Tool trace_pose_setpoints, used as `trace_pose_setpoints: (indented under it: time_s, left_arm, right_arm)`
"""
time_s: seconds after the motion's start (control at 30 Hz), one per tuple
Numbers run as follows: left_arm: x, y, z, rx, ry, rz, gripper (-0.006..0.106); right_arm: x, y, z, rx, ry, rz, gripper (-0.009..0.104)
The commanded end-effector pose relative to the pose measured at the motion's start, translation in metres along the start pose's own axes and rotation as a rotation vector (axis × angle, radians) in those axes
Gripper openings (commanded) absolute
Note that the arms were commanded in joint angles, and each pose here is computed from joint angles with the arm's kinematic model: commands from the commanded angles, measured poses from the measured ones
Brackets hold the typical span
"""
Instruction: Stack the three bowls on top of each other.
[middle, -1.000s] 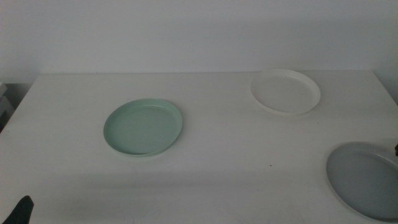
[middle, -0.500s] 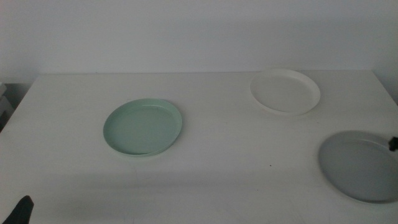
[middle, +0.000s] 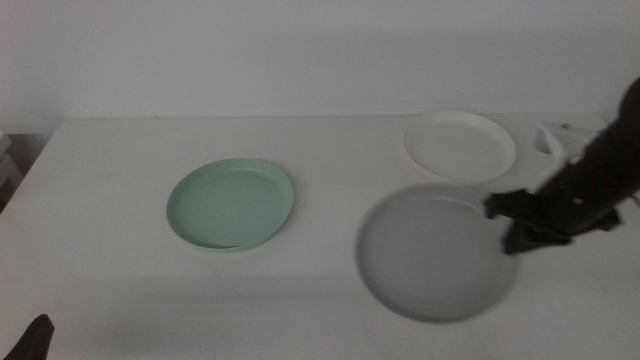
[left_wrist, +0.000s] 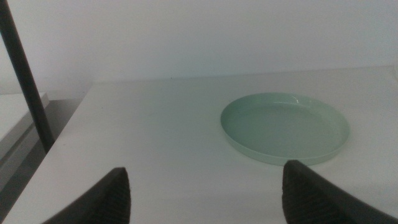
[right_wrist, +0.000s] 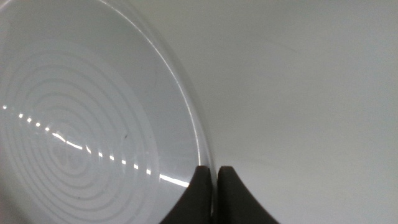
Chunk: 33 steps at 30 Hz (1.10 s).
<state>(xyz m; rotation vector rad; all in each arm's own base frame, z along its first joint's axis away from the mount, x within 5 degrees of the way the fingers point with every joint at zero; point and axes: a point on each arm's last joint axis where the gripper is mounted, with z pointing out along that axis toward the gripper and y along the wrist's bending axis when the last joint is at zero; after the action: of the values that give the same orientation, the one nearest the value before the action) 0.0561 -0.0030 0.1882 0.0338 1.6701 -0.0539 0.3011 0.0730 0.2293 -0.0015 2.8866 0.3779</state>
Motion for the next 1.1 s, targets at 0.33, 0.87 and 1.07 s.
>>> trace_pose_setpoints:
  time_s: [0.33, 0.87, 1.07]
  left_arm:
    - [-0.009, 0.000, -0.002, 0.005, -0.098, -0.019, 0.080]
    - [-0.009, 0.000, -0.002, 0.005, -0.098, -0.019, 0.080]
    - [-0.009, 0.000, -0.002, 0.005, -0.098, -0.019, 0.080]
  right_arm:
    - [-0.070, 0.057, 0.020, -0.116, -0.116, -0.044, -0.001]
    - [-0.085, 0.048, 0.078, -0.070, -0.009, -0.075, 0.003]
    - [-0.083, 0.049, 0.074, -0.064, 0.008, -0.091, 0.030]
